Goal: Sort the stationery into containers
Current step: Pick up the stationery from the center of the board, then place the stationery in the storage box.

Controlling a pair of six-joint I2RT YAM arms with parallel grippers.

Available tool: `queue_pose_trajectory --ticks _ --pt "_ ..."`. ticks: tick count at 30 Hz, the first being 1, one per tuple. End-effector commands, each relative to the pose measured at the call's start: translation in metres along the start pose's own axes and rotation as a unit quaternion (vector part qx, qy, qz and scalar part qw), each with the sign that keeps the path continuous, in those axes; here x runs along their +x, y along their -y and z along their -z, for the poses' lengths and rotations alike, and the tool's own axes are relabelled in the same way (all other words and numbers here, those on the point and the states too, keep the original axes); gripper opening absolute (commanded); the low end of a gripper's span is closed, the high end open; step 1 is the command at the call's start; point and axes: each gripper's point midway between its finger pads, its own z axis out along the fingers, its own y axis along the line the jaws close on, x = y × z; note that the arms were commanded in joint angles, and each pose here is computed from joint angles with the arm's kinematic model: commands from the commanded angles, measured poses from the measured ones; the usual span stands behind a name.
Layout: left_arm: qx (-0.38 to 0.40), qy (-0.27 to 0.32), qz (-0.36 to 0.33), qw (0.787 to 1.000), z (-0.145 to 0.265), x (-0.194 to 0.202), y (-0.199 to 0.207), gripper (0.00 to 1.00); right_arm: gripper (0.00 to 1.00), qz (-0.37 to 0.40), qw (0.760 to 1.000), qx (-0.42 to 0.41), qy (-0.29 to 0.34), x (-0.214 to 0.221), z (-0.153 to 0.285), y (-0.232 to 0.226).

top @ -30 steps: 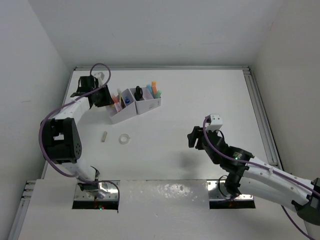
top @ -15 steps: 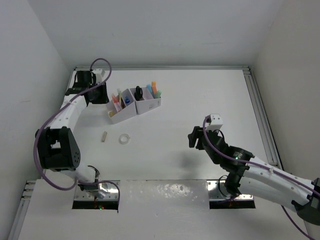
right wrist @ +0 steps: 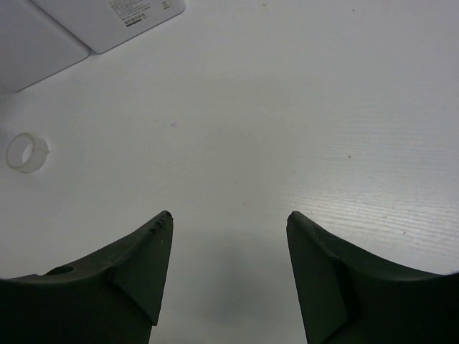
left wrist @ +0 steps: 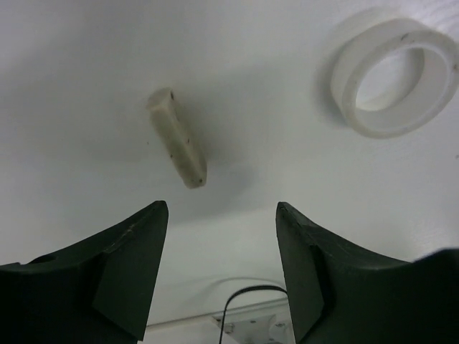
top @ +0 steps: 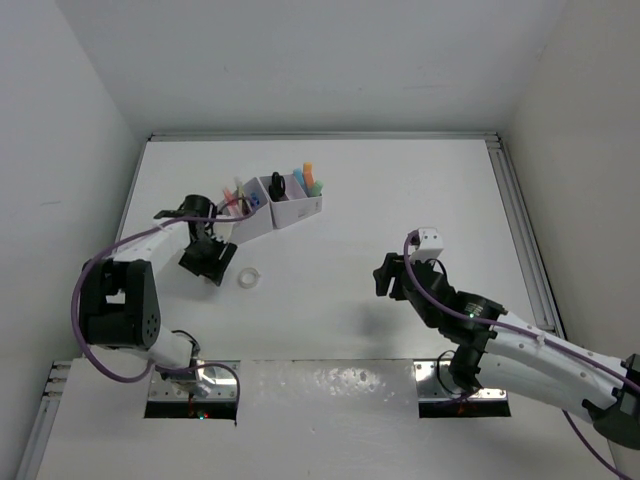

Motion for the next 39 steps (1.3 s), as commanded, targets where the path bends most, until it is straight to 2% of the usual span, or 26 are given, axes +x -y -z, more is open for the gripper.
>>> queue_pose_trajectory --ticks 1,2,4,13,16,17,18,21,23,24,26,27,29,32,35,39 --pt "-0.042 0.028 -0.046 0.998 -0.01 -0.022 -0.006 0.59 0.64 -0.017 1.0 -0.012 0.01 -0.008 0.001 -0.008" --pt "-0.067 0.013 -0.044 0.997 -0.014 -0.016 -0.014 0.57 0.64 -0.022 1.0 -0.012 0.011 -0.008 0.002 -0.008" --pt "-0.08 0.022 -0.038 0.996 -0.021 -0.023 -0.02 0.55 0.64 -0.025 1.0 -0.011 0.012 -0.007 0.001 -0.007" --pt "-0.094 0.025 -0.012 0.995 -0.036 -0.027 -0.025 0.29 0.64 -0.028 0.999 -0.011 0.013 -0.007 0.003 -0.005" --pt "-0.092 0.027 -0.011 0.995 -0.037 -0.024 -0.024 0.14 0.63 -0.03 0.999 -0.01 0.015 -0.007 0.003 -0.005" --pt "-0.092 0.029 -0.011 0.995 -0.035 -0.024 -0.024 0.02 0.63 -0.03 0.999 -0.009 0.013 -0.006 0.003 -0.004" --pt "-0.091 0.034 -0.008 0.995 -0.034 -0.026 -0.024 0.0 0.63 -0.03 0.999 -0.008 0.012 -0.005 0.002 -0.004" --pt "-0.078 0.053 0.012 0.996 -0.017 -0.032 -0.024 0.0 0.64 -0.028 0.999 -0.01 0.012 -0.006 0.003 -0.005" --pt "-0.079 0.1 0.034 0.991 0.011 -0.053 -0.033 0.0 0.64 -0.028 1.0 -0.007 0.011 -0.006 0.003 -0.004" --pt "-0.049 0.125 0.071 0.988 0.021 -0.061 -0.034 0.0 0.64 -0.029 1.0 -0.009 0.009 -0.005 0.003 -0.004" --pt "-0.027 0.174 0.101 0.979 0.049 -0.085 -0.04 0.0 0.64 -0.029 0.999 -0.008 0.011 -0.005 0.003 -0.004" --pt "0.003 0.2 0.135 0.97 0.058 -0.094 -0.039 0.0 0.63 -0.031 0.999 -0.008 0.011 -0.004 0.002 -0.004" --pt "0.03 0.241 0.155 0.958 0.075 -0.117 -0.04 0.0 0.64 -0.03 0.999 -0.009 0.011 -0.004 0.002 -0.004" --pt "0.077 0.305 0.208 0.926 0.088 -0.152 -0.038 0.0 0.64 -0.029 0.999 -0.009 0.013 -0.006 0.003 -0.004" --pt "0.09 0.31 0.233 0.918 0.08 -0.169 -0.033 0.0 0.63 -0.029 0.999 -0.009 0.016 -0.008 0.003 -0.004" --pt "0.067 0.3 0.255 0.917 0.059 -0.178 -0.043 0.0 0.64 -0.028 0.999 -0.009 0.014 -0.007 0.003 -0.004"
